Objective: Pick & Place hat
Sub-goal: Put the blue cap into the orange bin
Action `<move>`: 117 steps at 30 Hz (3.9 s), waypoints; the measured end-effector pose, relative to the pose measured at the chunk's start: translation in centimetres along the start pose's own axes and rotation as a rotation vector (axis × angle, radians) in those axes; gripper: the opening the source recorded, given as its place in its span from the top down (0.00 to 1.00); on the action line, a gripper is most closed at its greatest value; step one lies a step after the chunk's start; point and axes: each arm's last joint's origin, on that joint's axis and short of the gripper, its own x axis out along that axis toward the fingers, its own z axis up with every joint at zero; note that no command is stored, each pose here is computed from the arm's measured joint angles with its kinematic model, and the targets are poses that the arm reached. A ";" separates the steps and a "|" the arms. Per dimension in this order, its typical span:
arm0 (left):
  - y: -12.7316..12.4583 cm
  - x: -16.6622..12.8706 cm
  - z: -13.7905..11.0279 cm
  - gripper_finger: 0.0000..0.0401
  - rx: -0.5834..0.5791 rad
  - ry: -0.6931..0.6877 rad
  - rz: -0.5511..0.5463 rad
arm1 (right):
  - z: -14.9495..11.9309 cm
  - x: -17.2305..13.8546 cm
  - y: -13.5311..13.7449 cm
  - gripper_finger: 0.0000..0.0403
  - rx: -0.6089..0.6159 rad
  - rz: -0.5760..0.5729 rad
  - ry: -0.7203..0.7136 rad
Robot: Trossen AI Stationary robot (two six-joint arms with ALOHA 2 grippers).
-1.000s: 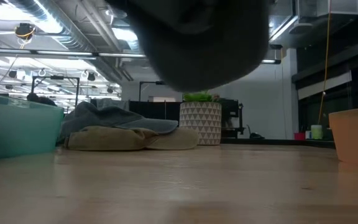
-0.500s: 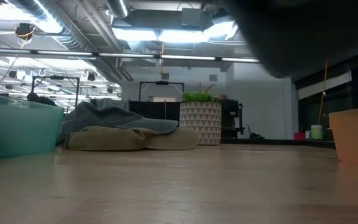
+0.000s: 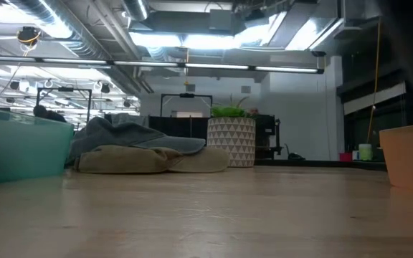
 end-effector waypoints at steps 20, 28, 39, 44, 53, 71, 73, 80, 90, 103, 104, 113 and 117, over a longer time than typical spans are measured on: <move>0.1 0.1 -0.2 0.60 -0.002 0.000 0.030 | -1.4 -1.5 1.5 0.98 0.283 0.204 0.212; 0.8 1.5 -2.3 0.66 0.019 0.096 0.021 | -1.2 -1.2 1.3 0.98 0.214 0.157 0.146; 1.0 1.6 -2.5 0.71 0.031 0.116 -0.036 | -2.2 0.9 3.7 0.98 0.003 0.171 0.267; 1.0 1.6 -2.5 0.71 0.033 0.116 -0.036 | -4.2 2.7 4.6 0.98 -0.002 0.127 0.377; 1.0 1.6 -2.5 0.72 0.034 0.113 -0.027 | -5.0 3.7 4.7 0.98 -0.116 0.032 0.308; 1.2 1.6 -2.3 0.71 0.036 0.090 0.035 | -4.0 4.1 3.9 0.98 -0.304 -0.121 0.113; 1.2 1.6 -2.3 0.71 0.036 0.091 0.035 | -4.0 4.3 3.9 0.98 -0.302 -0.108 0.133; 1.1 1.7 -2.3 0.72 0.036 0.091 0.033 | -4.3 4.3 4.0 0.98 -0.198 -0.012 0.255; 1.1 1.7 -2.3 0.72 0.036 0.091 0.031 | -4.9 4.1 4.5 0.95 0.014 0.129 0.485; 1.1 1.7 -2.3 0.72 0.056 0.091 0.030 | -4.5 3.4 4.7 0.56 0.441 0.160 0.695; 1.1 1.7 -2.3 0.72 0.067 0.091 0.029 | -4.2 3.2 4.7 0.54 0.461 0.176 0.690; 1.1 1.7 -2.3 0.72 0.107 0.091 0.028 | 0.0 -0.2 3.1 0.45 0.672 0.306 0.479; 1.1 1.7 -2.3 0.73 0.123 0.092 0.027 | 1.8 -0.7 2.6 0.46 0.743 0.357 0.303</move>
